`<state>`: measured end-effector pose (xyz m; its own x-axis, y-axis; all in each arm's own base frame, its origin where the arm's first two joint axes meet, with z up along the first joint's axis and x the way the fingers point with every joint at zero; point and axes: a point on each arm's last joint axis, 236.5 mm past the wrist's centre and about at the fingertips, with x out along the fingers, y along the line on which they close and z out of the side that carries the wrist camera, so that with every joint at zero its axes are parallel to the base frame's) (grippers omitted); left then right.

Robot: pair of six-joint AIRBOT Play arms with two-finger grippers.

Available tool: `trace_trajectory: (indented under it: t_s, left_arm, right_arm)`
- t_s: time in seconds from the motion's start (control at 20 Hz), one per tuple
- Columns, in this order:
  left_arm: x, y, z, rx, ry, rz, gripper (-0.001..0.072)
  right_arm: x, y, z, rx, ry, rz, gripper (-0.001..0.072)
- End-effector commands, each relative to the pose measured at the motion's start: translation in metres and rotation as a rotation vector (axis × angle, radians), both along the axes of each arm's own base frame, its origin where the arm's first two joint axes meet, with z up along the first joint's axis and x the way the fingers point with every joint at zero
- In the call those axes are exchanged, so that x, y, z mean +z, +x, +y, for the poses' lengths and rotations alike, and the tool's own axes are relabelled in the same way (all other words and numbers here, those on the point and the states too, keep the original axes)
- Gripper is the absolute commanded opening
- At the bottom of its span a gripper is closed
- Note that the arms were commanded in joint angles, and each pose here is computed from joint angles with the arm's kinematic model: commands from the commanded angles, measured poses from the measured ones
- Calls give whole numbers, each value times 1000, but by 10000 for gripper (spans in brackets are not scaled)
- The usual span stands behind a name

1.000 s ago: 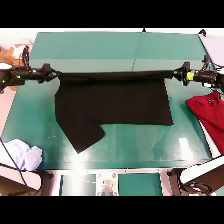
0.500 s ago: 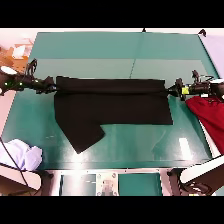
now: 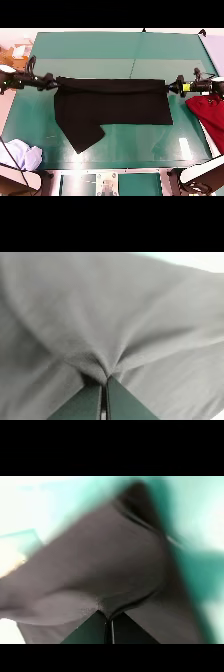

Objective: Fold the shirts.

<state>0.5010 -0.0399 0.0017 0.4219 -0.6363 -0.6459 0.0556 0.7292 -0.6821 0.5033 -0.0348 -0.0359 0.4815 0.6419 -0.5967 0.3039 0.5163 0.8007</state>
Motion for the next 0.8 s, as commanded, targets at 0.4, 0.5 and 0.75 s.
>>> trace_trajectory:
  t_s: [0.4,0.5,0.75]
  left_arm:
    - [56,76,21,169,-43,-240,27]
    - [34,76,11,145,-53,-198,27]
    - [4,56,-10,13,3,-130,27]
  right_arm:
    - [53,133,3,-201,-24,-301,12]
    - [38,138,2,-202,-9,-284,12]
    - [7,90,-5,-44,37,-141,11]
